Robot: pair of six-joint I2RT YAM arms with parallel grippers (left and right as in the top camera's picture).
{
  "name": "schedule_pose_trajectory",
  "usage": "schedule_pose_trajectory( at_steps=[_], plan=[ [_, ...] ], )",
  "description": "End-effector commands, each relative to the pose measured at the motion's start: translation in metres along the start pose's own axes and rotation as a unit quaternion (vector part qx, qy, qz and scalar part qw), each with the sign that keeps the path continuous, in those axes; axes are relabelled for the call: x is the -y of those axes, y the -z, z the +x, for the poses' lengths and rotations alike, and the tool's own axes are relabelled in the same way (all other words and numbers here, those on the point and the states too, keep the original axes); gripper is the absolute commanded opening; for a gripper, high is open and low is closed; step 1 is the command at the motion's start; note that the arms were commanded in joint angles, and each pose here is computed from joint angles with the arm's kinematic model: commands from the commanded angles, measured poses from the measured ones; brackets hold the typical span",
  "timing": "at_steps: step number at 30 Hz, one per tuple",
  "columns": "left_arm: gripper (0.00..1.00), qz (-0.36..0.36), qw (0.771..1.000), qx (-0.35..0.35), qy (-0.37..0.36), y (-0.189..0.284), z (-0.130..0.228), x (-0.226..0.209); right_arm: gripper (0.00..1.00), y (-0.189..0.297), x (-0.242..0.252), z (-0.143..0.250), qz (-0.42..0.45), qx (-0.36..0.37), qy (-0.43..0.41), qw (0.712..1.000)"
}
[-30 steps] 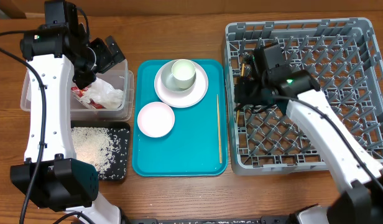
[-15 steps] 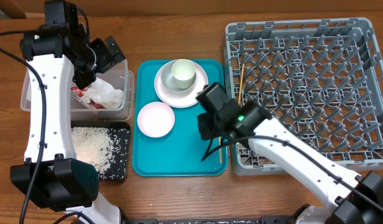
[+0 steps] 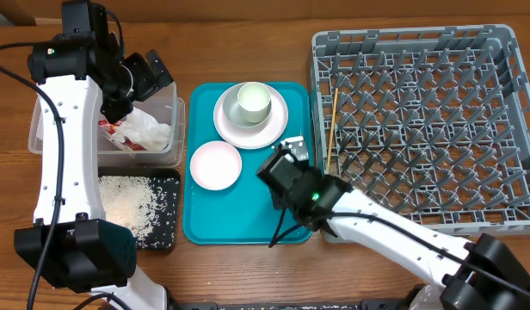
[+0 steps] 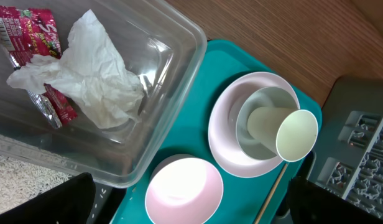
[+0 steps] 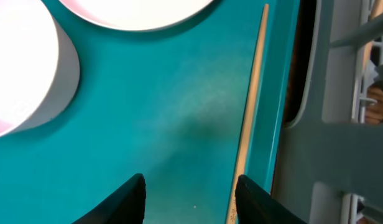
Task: Sort waste into correct bins and load items into the dishwasher
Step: 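Move right gripper to the remaining chopstick at tray edge and grasp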
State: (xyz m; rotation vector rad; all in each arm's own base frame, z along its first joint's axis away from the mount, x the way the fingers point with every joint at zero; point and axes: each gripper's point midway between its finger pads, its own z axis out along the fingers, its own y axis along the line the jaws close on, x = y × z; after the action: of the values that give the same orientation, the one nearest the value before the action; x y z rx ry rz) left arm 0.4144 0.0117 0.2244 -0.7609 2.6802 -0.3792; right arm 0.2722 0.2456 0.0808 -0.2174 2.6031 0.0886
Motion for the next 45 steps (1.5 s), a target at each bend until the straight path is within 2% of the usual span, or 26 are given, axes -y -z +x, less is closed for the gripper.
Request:
schedule_pose_trajectory(
  at_steps=[1,9,12,18,23,29,35,45],
  plan=[
    [1.00,0.001,1.000,0.006,-0.006,0.003,-0.003,0.002,0.51,-0.012,0.013,0.002,0.052,0.019,-0.017,0.998],
    [1.00,0.001,1.000,0.006,-0.006,0.003,-0.003,0.002,0.56,-0.048,0.016,0.019,0.081,-0.009,-0.005,0.997],
    [1.00,0.001,1.000,0.006,-0.006,0.003,-0.003,0.002,0.60,-0.053,0.024,0.019,0.088,-0.016,-0.028,0.996],
    [1.00,0.001,1.000,0.006,-0.006,0.003,-0.003,0.002,0.61,-0.066,0.031,0.026,0.059,-0.066,-0.066,0.994],
    [1.00,0.001,1.000,0.006,-0.006,0.003,-0.003,0.002,0.61,-0.069,0.034,0.029,0.049,-0.081,-0.071,0.993],
    [1.00,0.001,1.000,0.006,-0.006,0.003,-0.003,0.002,0.59,-0.069,0.033,0.029,0.045,-0.085,-0.057,0.994],
    [1.00,0.001,1.000,0.006,-0.006,0.003,-0.003,0.002,0.51,-0.069,0.032,0.030,0.042,-0.087,-0.058,0.994],
    [1.00,0.001,1.000,0.006,-0.006,0.003,-0.003,0.002,0.50,-0.068,0.013,0.034,-0.014,-0.107,0.004,0.994]
  ],
)
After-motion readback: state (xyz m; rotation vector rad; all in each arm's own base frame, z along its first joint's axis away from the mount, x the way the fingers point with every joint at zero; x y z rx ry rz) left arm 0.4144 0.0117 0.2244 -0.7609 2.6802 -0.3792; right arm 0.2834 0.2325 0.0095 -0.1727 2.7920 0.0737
